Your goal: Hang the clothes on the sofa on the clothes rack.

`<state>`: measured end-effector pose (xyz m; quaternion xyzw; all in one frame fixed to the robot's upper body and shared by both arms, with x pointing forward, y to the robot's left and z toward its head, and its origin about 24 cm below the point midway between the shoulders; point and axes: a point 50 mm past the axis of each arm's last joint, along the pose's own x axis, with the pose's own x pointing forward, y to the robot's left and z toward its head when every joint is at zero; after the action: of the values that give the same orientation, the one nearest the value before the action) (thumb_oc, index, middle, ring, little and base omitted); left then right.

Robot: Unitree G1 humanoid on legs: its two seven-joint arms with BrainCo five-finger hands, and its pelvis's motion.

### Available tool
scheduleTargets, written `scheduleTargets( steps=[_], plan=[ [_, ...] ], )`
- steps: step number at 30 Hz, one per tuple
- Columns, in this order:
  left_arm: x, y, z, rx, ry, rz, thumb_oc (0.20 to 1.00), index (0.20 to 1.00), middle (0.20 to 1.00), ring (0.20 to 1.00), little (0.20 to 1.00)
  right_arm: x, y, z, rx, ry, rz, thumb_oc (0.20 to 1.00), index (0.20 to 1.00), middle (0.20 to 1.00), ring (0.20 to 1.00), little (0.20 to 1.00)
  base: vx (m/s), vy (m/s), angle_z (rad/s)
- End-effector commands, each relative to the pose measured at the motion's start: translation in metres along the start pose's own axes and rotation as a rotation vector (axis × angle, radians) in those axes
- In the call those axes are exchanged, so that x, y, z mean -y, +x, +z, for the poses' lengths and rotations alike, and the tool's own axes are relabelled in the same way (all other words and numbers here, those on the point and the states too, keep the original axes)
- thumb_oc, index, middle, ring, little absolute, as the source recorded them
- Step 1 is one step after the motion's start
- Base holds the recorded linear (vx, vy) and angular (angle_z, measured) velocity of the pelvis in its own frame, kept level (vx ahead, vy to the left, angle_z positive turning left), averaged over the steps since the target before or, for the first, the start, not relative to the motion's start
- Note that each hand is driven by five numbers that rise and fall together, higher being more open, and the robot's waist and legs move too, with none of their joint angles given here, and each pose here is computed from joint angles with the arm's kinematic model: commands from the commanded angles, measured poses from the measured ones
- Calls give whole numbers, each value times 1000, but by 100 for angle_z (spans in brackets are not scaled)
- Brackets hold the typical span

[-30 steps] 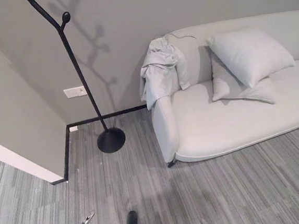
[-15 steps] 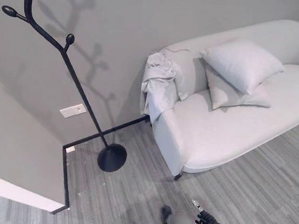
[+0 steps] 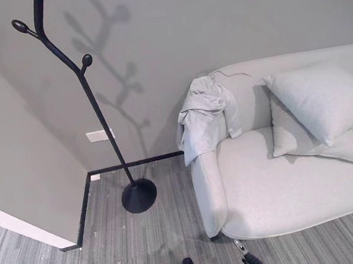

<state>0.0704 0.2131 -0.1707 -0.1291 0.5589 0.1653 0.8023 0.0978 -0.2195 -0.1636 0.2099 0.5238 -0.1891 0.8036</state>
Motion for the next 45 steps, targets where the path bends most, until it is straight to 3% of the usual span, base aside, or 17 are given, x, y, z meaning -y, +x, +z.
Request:
scheduleTargets(
  steps=[1,9,15,18,27,32,36,41,45],
  plan=[
    [27,2,4,39,12,-64,1000,1000,1000,1000,1000,-17,3,29,126,-132,34,1000,1000,1000,1000,1000,146,-35,32],
    [24,1,4,92,-281,-37,1000,1000,1000,1000,1000,-43,-13,105,454,-372,65,1000,1000,1000,1000,1000,233,56,-3],
    [7,-2,-13,45,-434,57,1000,1000,1000,1000,1000,-53,-43,167,743,-626,-76,1000,1000,1000,1000,1000,382,234,-43],
    [-11,-5,-18,36,-476,136,1000,1000,1000,1000,1000,-56,-53,177,818,-600,-120,1000,1000,1000,1000,1000,288,235,-63],
    [-28,-4,13,135,-404,198,1000,1000,1000,1000,1000,-64,-101,243,1158,-801,-448,1000,1000,1000,1000,1000,90,84,-13],
    [-25,-4,14,142,-380,186,1000,1000,1000,1000,1000,-68,-116,264,1244,-821,-514,1000,1000,1000,1000,1000,-16,1,13],
    [-29,-6,-2,95,-345,202,1000,1000,1000,1000,1000,-75,-146,299,1392,-908,-665,1000,1000,1000,1000,1000,5,-10,17],
    [-35,-8,-9,71,-323,226,1000,1000,1000,1000,1000,-98,-164,318,1502,-924,-678,1000,1000,1000,1000,1000,1,1,-1],
    [-30,-5,5,116,-276,205,1000,1000,1000,1000,1000,-132,-170,330,1546,-1076,-671,1000,1000,1000,1000,1000,3,8,10]
  ],
)
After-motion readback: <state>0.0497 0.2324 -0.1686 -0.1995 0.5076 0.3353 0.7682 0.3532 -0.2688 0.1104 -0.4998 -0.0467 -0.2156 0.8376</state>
